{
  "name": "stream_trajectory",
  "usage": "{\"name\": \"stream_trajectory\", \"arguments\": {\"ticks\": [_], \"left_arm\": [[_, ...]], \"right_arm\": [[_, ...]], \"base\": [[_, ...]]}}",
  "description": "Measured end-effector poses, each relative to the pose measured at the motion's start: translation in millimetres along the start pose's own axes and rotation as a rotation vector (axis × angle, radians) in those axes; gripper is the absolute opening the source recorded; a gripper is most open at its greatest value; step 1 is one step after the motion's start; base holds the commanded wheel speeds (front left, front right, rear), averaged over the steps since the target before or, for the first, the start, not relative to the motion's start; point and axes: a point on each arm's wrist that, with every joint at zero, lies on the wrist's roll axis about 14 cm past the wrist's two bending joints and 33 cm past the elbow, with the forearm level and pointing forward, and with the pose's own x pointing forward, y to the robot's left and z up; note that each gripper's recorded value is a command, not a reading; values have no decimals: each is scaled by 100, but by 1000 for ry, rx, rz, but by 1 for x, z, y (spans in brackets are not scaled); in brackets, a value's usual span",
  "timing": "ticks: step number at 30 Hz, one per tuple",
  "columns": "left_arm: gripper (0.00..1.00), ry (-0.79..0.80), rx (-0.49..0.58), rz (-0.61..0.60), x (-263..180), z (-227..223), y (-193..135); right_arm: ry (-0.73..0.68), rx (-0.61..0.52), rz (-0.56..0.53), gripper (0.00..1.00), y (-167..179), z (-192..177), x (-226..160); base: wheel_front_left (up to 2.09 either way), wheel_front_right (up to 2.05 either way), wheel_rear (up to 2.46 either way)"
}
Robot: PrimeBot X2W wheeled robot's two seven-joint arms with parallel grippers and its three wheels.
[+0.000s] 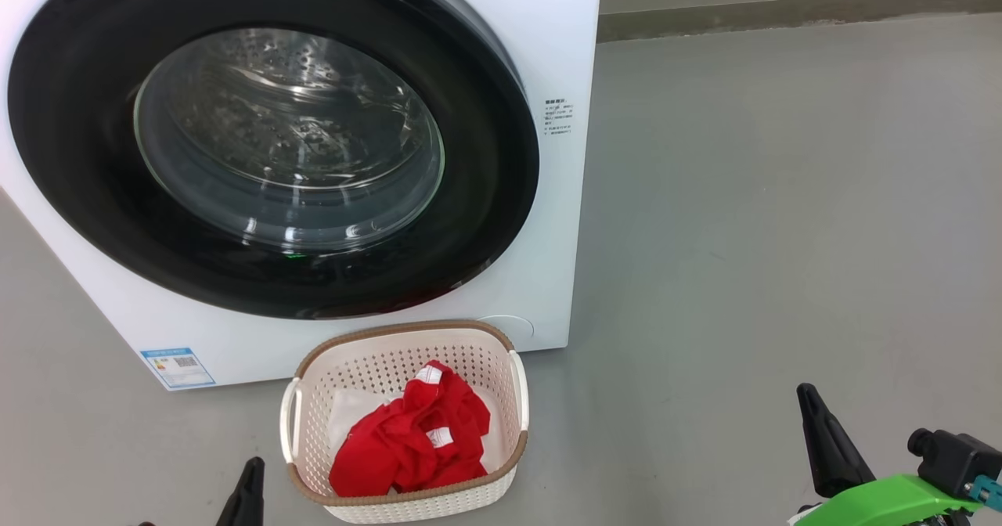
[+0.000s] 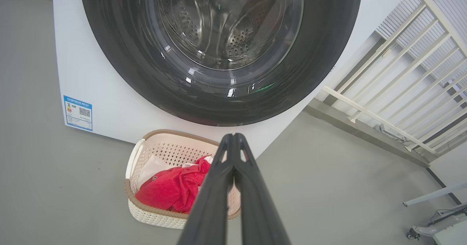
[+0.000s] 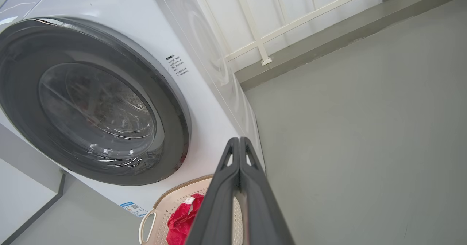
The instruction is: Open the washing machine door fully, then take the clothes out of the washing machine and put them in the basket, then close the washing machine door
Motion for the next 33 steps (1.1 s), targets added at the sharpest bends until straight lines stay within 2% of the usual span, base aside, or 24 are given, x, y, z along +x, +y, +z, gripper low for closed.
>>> {"name": "stream_trajectory", "arguments": {"ticks": [33], "left_arm": [[0,13,-370,31,13,3,1]], "right_arm": [[7,366,-41,0,-7,6,10]], "base": [[0,0,0]]}}
